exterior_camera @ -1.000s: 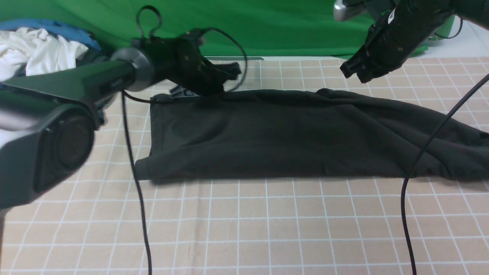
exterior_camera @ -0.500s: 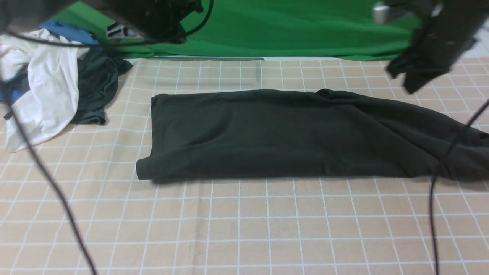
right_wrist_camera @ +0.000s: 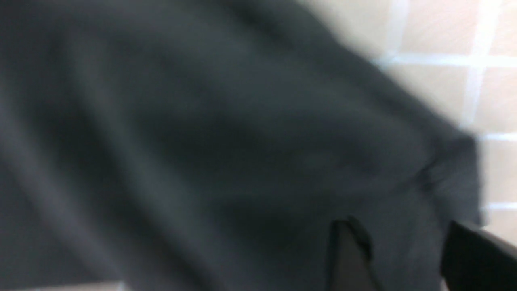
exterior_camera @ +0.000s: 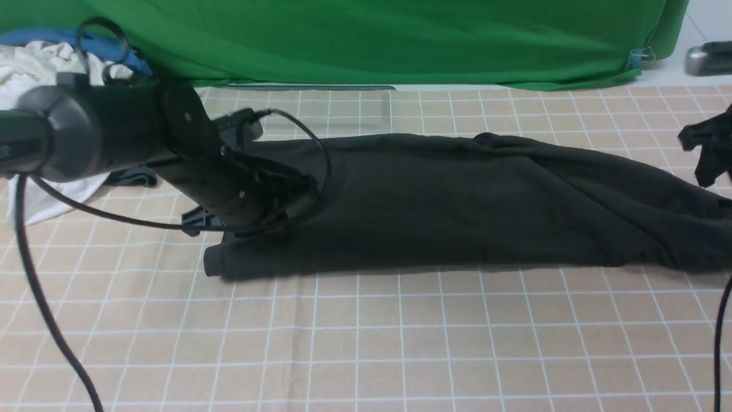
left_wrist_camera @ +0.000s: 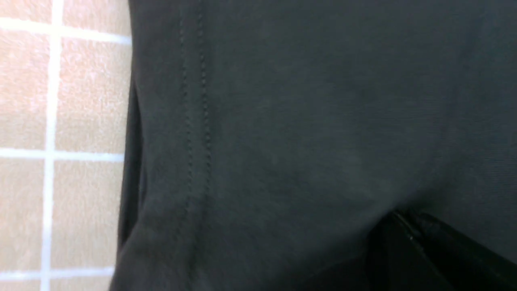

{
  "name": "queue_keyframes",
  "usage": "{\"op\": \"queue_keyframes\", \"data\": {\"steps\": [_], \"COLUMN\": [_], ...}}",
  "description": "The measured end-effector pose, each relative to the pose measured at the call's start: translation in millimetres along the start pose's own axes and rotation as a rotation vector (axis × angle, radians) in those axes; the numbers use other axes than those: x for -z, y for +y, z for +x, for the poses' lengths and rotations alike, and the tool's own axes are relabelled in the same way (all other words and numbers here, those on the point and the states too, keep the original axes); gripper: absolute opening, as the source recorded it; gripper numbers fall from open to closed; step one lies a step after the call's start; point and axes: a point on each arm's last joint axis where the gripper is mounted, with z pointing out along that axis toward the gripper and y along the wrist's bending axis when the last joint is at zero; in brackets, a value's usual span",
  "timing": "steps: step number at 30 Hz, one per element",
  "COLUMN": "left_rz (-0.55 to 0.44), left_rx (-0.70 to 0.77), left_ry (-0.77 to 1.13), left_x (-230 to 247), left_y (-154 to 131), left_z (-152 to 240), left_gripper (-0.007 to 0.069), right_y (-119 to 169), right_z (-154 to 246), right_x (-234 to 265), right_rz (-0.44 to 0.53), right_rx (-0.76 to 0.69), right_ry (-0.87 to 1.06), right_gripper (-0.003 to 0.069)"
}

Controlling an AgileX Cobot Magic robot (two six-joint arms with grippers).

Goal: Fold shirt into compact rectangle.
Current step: 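Pull the folded dark garment lengthwise by its ends to straighten it flat on the table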

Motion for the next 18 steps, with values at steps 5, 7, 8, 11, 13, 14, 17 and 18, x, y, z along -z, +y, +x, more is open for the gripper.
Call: {"op": "queue_keyframes", "data": {"steps": [5, 7, 8, 11, 13, 14, 17, 18], "left_rz": [-0.019, -0.02, -0.02, -0.023, -0.025, -0.026, -0.027, -0.027], "left_rx": [-0.007, -0.008, -0.009, -0.026, -0.029, -0.03, -0.031, -0.031], "left_ry": [0.018, 0.018, 0.016, 0.016, 0.016, 0.015, 0.015, 0.015], "left_x": [-14.7, -15.5, -15.5, -15.7, -15.7, -15.7, -15.7, -15.7], "left_y": [4.2, 4.4, 4.4, 4.7, 4.8, 4.9, 5.0, 5.0], "left_z": [0.7, 0.7, 0.5, 0.3, 0.3, 0.2, 0.2, 0.2], "left_gripper": [0.0013, 0.0013, 0.0013, 0.0013, 0.0013, 0.0013, 0.0013, 0.0013], "right_y": [-19.2, -20.9, -20.9, -20.4, -19.3, -19.3, -15.3, -14.6], "right_z": [-5.4, -5.0, -4.5, -1.5, 0.1, 0.3, 2.4, 2.5], "right_x": [-11.0, -24.3, -30.8, -54.8, -64.6, -65.6, -78.9, -80.9], "right_rz": [0.02, 0.019, 0.018, 0.008, -0.005, -0.006, -0.05, -0.059], "right_rx": [-0.071, -0.074, -0.074, -0.08, -0.089, -0.089, -0.099, -0.097], "right_ry": [-0.059, -0.039, -0.026, 0.026, 0.047, 0.05, 0.076, 0.077], "right_gripper": [0.0443, 0.0447, 0.0447, 0.0448, 0.0448, 0.0447, 0.0375, 0.0318]}}
